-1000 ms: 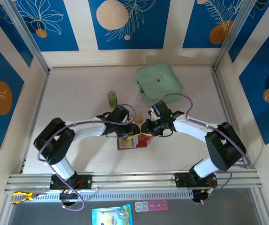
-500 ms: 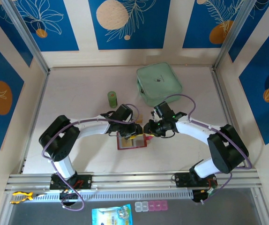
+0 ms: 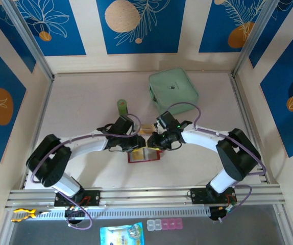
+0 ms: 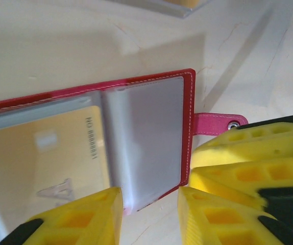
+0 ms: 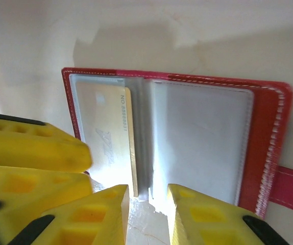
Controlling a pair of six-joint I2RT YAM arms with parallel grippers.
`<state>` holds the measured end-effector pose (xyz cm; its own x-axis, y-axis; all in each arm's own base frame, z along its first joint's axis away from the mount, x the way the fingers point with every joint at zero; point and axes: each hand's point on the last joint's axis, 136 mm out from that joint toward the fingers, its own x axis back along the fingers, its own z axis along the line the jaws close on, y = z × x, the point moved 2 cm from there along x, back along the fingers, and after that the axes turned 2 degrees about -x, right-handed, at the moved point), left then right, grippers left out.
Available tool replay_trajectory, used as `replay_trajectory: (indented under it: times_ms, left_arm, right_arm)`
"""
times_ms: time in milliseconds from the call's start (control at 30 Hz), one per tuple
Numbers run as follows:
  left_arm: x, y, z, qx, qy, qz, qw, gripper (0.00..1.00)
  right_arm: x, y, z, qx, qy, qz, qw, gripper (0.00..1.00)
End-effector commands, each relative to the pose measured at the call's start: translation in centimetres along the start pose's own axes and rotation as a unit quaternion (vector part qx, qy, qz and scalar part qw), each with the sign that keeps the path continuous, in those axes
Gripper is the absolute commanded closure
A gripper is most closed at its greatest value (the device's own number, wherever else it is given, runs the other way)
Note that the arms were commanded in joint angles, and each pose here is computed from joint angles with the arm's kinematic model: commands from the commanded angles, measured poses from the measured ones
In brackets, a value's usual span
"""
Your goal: Take the credit cards out of the card holder
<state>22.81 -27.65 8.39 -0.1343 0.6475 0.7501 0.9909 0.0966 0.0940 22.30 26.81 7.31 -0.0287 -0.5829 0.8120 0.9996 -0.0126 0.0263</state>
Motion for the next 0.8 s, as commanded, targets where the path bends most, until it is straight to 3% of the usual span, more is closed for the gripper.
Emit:
replay_trajectory:
  times_ms: [0, 333, 767]
  left_arm:
    - [1.2, 0.3, 1.4, 0.01, 0.007, -0.023, 1.0, 0.69]
    - [1.1, -0.5, 4.7, 0.043, 0.014, -0.016, 0.999, 0.82]
    - [0.3, -1.4, 6.9, 0.048, 0.052, 0.006, 0.997, 0.86]
  right_arm:
    - [-0.8, -0.1, 1.2, 0.001, 0.009, 0.018, 1.0, 0.73]
    - [-3.1, -0.3, 2.1, 0.008, 0.006, 0.045, 0.999, 0.78]
    - [-3.9, -0.4, 2.4, 0.008, 0.015, 0.056, 0.998, 0.83]
